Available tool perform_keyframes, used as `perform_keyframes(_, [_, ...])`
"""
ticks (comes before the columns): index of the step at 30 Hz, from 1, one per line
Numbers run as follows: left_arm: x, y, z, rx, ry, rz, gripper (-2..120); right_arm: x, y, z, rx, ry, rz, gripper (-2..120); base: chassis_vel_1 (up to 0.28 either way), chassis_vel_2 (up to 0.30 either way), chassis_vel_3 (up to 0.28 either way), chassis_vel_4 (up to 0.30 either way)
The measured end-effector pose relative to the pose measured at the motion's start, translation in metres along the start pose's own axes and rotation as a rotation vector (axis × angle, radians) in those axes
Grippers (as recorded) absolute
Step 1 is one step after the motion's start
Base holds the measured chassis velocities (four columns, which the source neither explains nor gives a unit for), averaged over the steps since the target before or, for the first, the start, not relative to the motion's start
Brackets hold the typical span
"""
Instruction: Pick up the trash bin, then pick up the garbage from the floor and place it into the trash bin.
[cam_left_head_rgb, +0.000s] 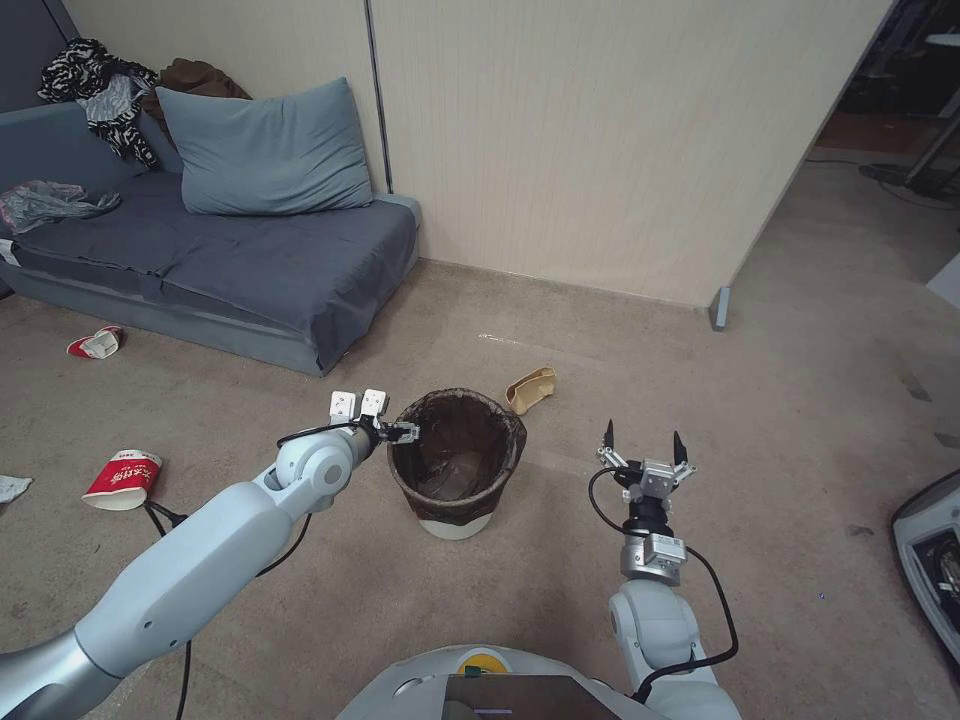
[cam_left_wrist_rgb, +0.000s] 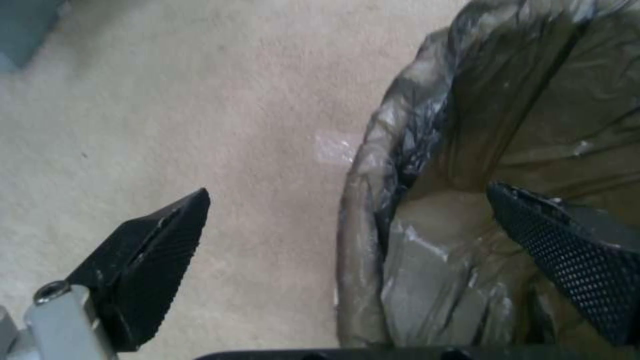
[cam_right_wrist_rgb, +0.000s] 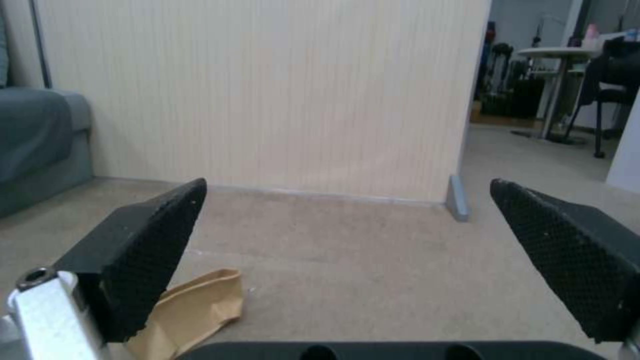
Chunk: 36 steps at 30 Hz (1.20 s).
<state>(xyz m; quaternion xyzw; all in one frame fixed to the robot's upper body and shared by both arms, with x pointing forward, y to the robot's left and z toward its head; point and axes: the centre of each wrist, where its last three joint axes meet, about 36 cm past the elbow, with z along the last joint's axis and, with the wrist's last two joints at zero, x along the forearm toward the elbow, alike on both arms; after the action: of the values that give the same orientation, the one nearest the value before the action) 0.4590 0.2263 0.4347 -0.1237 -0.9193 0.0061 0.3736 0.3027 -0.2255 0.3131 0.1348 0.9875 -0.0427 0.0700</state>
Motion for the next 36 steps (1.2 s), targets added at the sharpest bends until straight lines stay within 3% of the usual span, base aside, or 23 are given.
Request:
perform_keyframes(5, [-0.012, -0.003, -0.003, 0.037, 0.036, 0.013, 100, 0.0, -0.002, 0.0, 0.003, -0.001, 0.003, 100, 0.0, 0.0, 0.0, 0.0])
perform_keyframes(18, [-0.029, -0.006, -0.005, 0.048, 0.063, 0.011, 98, -0.001, -0.001, 0.001, 0.0, -0.002, 0.008, 100, 0.0, 0.0, 0.0, 0.0])
perform_keyframes(23, [-0.032, -0.006, -0.003, 0.056, 0.069, 0.011, 86, -0.002, -0.001, 0.001, 0.0, -0.004, 0.009, 100, 0.0, 0.0, 0.0, 0.0])
perform_keyframes(25, [-0.034, -0.007, -0.003, 0.06, 0.07, 0.011, 74, -0.002, 0.0, 0.001, -0.001, -0.005, 0.009, 100, 0.0, 0.0, 0.0, 0.0])
perform_keyframes(27, [-0.034, -0.007, -0.002, 0.062, 0.071, 0.011, 72, -0.002, 0.0, 0.001, -0.001, -0.005, 0.01, 100, 0.0, 0.0, 0.0, 0.0])
perform_keyframes(29, [-0.034, -0.007, -0.002, 0.073, 0.076, 0.011, 59, -0.002, 0.0, 0.001, -0.002, -0.006, 0.01, 100, 0.0, 0.0, 0.0, 0.0])
perform_keyframes(36, [-0.036, -0.005, -0.005, 0.127, 0.104, 0.009, 38, -0.002, 0.0, 0.001, -0.002, -0.006, 0.013, 100, 0.0, 0.0, 0.0, 0.0])
